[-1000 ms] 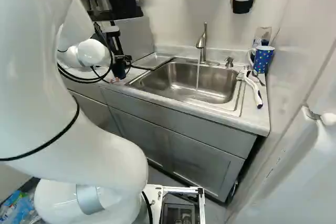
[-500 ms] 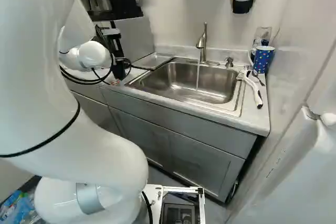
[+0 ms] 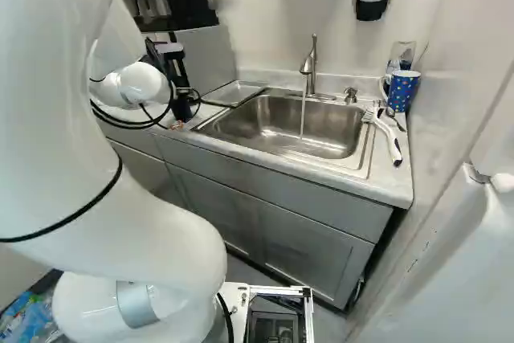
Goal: Rinse the cup and place it in the tray
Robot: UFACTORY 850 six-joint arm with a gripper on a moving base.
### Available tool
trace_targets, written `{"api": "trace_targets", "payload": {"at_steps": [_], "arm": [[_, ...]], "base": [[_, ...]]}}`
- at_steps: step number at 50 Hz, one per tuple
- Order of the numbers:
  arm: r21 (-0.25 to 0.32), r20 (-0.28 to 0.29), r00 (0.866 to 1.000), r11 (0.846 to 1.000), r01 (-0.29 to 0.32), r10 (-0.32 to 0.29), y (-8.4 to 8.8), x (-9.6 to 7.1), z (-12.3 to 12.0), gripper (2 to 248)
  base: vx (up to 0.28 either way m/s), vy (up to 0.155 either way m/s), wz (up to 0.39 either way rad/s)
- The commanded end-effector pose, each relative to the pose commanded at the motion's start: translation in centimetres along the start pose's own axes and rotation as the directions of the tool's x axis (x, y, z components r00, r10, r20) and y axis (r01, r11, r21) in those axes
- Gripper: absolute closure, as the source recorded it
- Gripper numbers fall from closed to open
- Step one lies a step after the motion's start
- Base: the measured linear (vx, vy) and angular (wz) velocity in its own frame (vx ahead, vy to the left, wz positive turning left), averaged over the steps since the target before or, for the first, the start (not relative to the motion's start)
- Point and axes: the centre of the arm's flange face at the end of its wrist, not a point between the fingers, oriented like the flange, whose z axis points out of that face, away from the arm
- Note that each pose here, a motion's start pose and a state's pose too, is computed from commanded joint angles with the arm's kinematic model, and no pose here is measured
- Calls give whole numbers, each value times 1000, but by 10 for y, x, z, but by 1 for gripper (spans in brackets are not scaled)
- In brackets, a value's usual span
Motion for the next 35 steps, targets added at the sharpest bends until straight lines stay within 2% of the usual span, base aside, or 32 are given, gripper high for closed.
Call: {"api": "trace_targets", "payload": {"at_steps": [35], "arm": [[-89, -78, 996, 995, -39, 32, 45, 38, -6, 126]], "base": [[0, 0, 0]]}}
